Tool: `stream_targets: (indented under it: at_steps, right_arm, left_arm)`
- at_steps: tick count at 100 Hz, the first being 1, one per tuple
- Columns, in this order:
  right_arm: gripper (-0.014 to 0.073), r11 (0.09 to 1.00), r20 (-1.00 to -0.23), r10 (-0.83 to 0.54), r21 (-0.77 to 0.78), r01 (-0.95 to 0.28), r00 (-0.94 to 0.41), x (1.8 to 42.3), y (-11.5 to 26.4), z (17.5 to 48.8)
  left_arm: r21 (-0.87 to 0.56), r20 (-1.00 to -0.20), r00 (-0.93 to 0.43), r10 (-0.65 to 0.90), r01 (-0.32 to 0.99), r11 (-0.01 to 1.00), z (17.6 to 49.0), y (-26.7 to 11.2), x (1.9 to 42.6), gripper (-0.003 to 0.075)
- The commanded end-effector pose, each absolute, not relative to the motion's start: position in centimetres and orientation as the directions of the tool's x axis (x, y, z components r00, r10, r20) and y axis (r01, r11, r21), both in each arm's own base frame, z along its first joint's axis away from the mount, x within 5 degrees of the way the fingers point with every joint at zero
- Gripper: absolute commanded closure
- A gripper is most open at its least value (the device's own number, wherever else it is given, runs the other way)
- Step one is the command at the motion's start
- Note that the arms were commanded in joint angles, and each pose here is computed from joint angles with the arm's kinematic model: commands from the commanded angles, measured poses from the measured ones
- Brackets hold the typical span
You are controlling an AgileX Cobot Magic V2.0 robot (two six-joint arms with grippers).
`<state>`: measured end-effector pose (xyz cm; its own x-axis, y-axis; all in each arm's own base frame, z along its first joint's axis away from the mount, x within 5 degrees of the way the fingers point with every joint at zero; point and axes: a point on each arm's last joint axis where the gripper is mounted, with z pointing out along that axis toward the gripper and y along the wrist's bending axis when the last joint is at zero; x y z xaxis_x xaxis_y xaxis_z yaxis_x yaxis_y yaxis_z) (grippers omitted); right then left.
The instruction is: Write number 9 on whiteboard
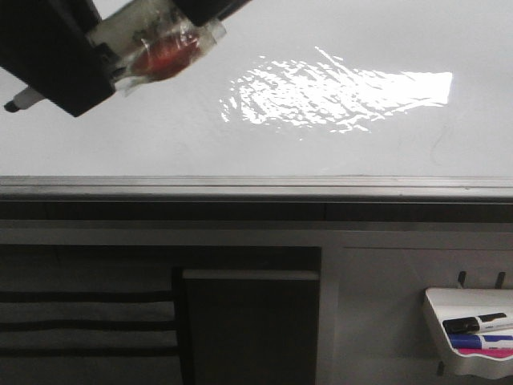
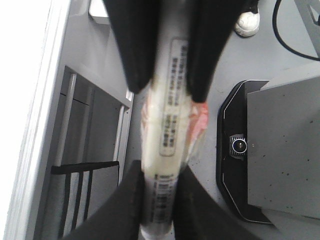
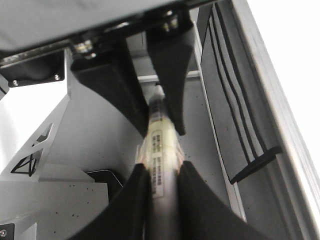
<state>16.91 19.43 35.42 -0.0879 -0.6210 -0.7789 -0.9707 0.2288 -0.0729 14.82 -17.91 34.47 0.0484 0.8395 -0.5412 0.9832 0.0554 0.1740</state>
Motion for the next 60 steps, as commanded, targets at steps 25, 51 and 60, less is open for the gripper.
stream_targets:
  at_steps: [25,51,60]
  right_arm:
    - [0.065,0.296,-0.791,-0.609,-0.156,-0.942,-0.06,16.8,18.4,37.4]
    - [0.0649,0.688,-0.774,-0.545,-0.194,-0.699,-0.322,17.6,13.6,38.4]
    - [0.0649,0.802,-0.817,-0.403,-0.099,-0.588,-0.413,18.4,11.9,37.3]
  left_arm:
    - [0.279,-0.626,0.017,0.78,0.938,0.204,39.6,-16.4,14.4,0.0417]
    - [0.274,-0.673,-0.15,0.725,0.859,0.432,41.2,-11.5,13.1,0.0419]
    - [0.26,-0.708,-0.221,0.671,0.801,0.539,40.4,-9.6,12.8,0.0419]
